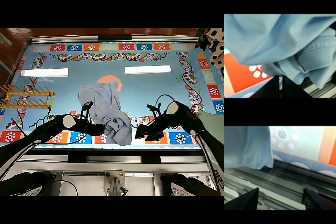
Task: Fold the shirts.
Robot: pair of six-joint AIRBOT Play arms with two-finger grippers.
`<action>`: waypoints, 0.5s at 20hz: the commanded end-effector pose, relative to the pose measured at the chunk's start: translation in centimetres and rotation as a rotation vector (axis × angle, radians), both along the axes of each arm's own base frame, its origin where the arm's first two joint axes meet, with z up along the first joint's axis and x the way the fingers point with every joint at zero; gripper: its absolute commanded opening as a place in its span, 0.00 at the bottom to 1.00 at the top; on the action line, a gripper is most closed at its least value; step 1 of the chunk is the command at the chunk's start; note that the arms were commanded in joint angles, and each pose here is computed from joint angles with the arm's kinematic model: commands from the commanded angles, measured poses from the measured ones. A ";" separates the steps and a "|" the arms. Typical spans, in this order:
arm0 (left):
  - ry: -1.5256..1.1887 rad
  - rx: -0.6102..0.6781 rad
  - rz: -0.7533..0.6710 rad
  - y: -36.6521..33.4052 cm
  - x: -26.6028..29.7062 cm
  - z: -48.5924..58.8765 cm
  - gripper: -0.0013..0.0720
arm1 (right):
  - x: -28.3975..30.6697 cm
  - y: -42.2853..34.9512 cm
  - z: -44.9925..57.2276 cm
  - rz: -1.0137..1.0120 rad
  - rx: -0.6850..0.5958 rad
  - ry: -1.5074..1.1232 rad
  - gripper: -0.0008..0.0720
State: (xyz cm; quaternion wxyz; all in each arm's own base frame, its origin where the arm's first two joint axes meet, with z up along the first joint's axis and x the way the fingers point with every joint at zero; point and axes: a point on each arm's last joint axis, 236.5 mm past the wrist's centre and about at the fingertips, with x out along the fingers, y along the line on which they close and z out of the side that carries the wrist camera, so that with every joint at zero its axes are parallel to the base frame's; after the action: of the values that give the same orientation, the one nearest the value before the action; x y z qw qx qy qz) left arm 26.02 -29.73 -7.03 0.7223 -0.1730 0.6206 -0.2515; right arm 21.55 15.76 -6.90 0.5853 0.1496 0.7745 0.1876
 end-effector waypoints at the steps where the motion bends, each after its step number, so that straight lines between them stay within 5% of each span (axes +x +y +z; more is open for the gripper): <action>1: -0.026 -0.005 -0.009 0.2 0.6 0.1 0.06 | 0.4 2.6 -2.6 0.015 0.008 0.000 0.95; 7: -0.049 -0.001 -0.093 0.5 -0.1 0.8 0.06 | 0.2 6.0 -4.8 0.021 0.046 0.009 0.94; 8: -0.058 -0.003 -0.105 0.5 -0.2 1.1 0.06 | 0.3 6.3 -4.9 0.019 0.047 -0.001 0.80; 10: -0.085 -0.012 -0.107 0.2 0.4 2.0 0.06 | 0.5 7.1 -4.6 -0.002 0.065 -0.003 0.22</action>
State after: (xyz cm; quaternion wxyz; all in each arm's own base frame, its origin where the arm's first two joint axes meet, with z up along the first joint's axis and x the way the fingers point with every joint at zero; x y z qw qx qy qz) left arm 26.24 -29.38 -5.87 0.7286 -0.1446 0.6053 -0.2861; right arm 21.76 21.53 -11.37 0.5781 0.1546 0.7731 0.2103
